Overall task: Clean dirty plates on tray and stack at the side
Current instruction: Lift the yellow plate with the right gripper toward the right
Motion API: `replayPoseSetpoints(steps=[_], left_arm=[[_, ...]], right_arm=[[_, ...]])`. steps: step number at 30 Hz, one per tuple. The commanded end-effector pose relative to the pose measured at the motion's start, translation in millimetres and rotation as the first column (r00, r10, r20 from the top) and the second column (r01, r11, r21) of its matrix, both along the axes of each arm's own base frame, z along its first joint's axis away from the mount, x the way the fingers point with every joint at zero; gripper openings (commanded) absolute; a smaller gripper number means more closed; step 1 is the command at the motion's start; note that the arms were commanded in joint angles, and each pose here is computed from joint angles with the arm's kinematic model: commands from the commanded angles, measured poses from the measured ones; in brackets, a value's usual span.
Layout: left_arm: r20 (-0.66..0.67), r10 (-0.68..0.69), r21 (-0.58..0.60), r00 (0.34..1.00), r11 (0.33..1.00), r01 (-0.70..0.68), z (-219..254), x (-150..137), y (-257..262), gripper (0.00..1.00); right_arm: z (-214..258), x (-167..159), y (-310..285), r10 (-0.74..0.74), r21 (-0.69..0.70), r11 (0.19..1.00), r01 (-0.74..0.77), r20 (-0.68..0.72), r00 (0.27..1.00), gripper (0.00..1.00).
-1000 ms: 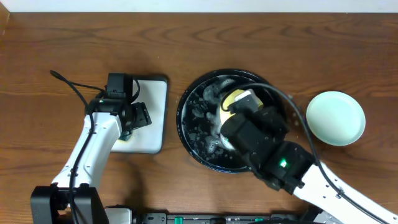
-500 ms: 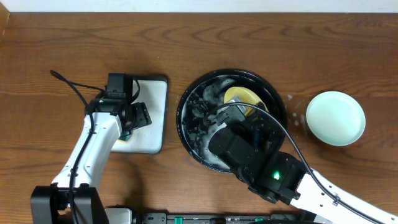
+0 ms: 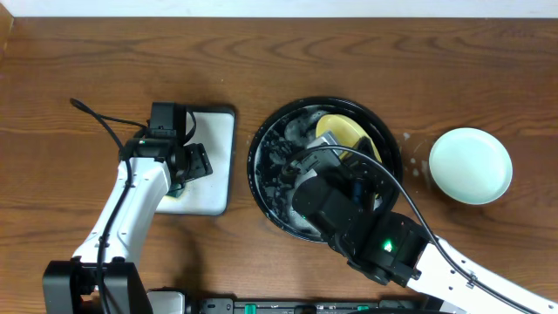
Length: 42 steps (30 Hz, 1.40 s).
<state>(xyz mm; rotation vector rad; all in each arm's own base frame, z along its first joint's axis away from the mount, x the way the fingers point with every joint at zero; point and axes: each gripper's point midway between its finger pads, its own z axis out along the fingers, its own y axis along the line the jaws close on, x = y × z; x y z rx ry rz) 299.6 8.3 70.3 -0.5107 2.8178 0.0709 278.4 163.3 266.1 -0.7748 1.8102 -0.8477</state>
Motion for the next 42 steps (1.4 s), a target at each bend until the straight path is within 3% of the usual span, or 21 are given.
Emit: replayPoseSetpoints(steps=[1,42], left_arm=[[0.000,-0.004,-0.004,1.000,1.000,0.004,0.9,-0.2,0.1,0.82],[0.000,-0.004,-0.004,1.000,1.000,0.004,0.9,-0.2,0.1,0.82]], right_arm=[[15.8,-0.9,-2.0,-0.001,-0.025,1.000,0.001,0.032,1.000,0.01],[20.5,1.1,-0.3,-0.009,0.005,1.000,0.009,0.055,0.998,0.01]])
